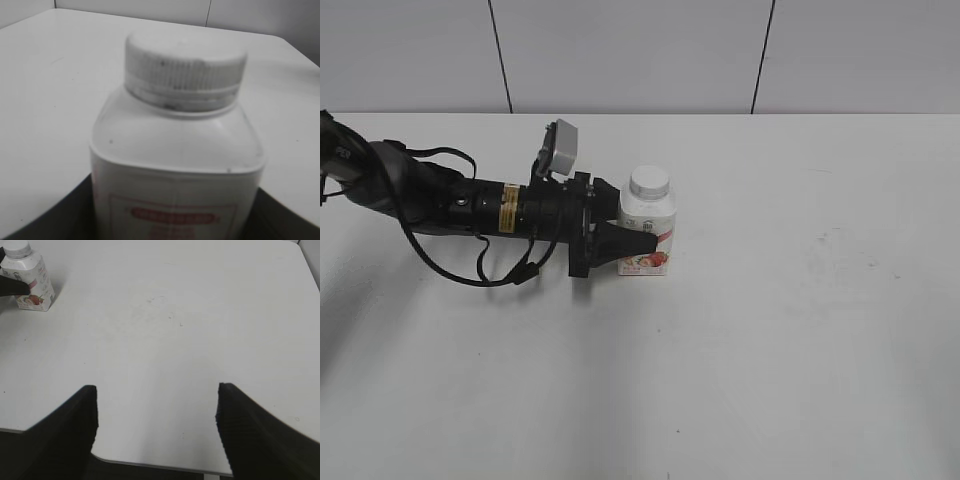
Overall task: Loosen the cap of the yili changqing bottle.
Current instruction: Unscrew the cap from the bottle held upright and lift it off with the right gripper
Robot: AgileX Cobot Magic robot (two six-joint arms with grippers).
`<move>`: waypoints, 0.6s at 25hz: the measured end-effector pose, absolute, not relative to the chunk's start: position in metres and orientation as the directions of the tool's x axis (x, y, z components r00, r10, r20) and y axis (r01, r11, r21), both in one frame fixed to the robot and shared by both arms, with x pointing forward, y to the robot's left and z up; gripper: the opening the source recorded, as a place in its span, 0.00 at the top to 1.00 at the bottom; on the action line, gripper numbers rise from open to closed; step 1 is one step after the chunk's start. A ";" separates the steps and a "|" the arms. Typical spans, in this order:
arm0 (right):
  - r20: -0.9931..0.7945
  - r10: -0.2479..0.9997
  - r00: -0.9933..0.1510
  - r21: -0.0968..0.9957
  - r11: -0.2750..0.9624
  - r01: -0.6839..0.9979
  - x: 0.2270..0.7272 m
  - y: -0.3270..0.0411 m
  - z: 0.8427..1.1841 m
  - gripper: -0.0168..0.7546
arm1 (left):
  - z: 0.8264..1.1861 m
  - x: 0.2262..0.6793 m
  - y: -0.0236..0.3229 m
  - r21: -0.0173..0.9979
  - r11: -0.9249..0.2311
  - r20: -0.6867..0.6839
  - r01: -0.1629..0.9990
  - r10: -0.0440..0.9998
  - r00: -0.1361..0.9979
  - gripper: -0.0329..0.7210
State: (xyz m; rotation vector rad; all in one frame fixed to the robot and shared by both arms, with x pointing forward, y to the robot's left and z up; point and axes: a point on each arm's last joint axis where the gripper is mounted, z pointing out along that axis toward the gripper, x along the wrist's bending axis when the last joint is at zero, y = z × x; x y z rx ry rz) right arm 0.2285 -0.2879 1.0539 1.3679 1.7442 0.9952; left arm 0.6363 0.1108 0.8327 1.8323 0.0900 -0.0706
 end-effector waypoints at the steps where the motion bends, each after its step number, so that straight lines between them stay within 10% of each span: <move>1: -0.064 0.978 -0.200 0.884 0.148 0.443 0.229 -0.288 1.054 0.23 | 0.833 0.636 0.111 0.961 -0.259 -0.096 0.099 0.025 0.995 0.40; 15: 0.133 0.969 -0.210 0.802 0.019 0.597 0.261 -0.278 1.063 0.23 | 0.833 0.636 0.111 0.962 -0.259 -0.089 0.091 0.020 0.996 0.40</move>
